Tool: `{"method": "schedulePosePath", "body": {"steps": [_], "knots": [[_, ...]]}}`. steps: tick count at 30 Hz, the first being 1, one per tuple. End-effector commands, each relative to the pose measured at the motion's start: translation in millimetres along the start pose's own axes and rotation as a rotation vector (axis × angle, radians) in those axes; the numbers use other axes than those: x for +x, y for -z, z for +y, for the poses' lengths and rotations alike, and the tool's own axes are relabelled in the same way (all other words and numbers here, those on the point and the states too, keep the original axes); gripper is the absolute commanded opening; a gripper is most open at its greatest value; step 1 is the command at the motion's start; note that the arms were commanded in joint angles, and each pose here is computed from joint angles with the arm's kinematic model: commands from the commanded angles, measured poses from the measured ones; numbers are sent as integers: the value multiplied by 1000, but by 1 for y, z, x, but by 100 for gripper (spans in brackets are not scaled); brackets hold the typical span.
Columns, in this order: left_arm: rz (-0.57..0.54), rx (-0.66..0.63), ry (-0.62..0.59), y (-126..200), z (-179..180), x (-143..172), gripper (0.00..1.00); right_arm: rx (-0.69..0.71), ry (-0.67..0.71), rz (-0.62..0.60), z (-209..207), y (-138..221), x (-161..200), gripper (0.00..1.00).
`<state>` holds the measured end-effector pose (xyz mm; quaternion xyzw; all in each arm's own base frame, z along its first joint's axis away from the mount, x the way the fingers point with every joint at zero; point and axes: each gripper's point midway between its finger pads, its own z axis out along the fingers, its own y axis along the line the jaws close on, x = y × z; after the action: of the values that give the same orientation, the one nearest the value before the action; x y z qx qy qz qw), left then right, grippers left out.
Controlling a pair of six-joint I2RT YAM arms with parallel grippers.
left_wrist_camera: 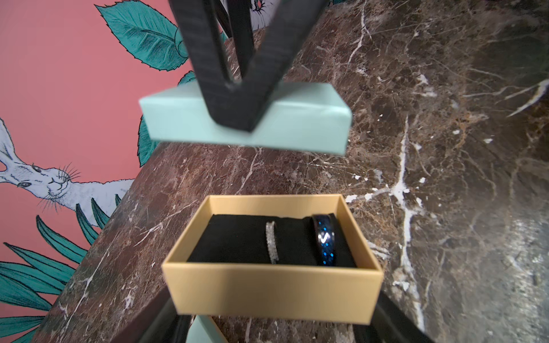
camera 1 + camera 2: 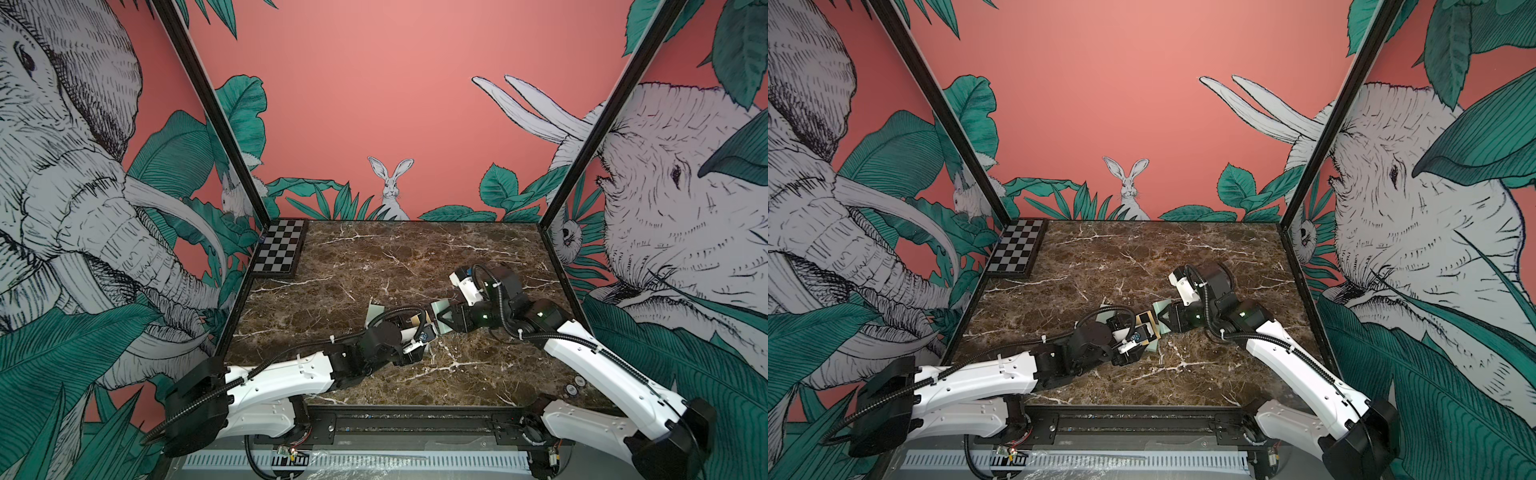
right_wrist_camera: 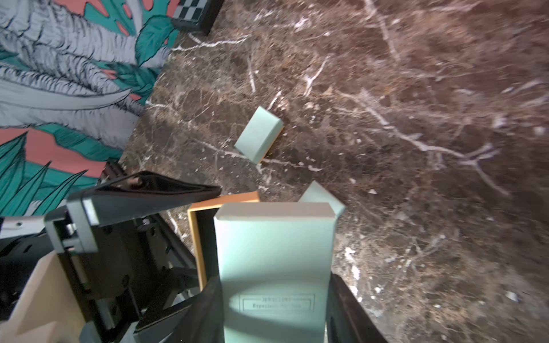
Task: Take the rings out of the lift-off lid box
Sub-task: Open the lid on the jewelry box, then place the jewelry box at the center of the board.
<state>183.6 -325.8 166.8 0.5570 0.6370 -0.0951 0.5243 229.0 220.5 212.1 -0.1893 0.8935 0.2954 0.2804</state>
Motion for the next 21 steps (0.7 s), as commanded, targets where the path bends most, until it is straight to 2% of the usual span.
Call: {"method": "schedulePosePath", "body": {"steps": [1, 5, 9, 14, 21], "knots": [[-50, 12, 13, -5, -1, -13, 7, 189, -50, -51, -40, 12, -7, 35], [-94, 49, 17, -23, -8, -28, 7, 406, -187, -24, -99, 17, 4, 33], [-113, 86, 0, -52, -19, -39, 7, 519, -271, 22, -131, 15, 19, 30], [-135, 140, 13, -92, -27, -50, 7, 601, -336, 39, -159, 14, 33, 33], [-167, 207, 105, -145, -32, -54, 9, 693, -369, 65, -183, 15, 46, 34]]}}
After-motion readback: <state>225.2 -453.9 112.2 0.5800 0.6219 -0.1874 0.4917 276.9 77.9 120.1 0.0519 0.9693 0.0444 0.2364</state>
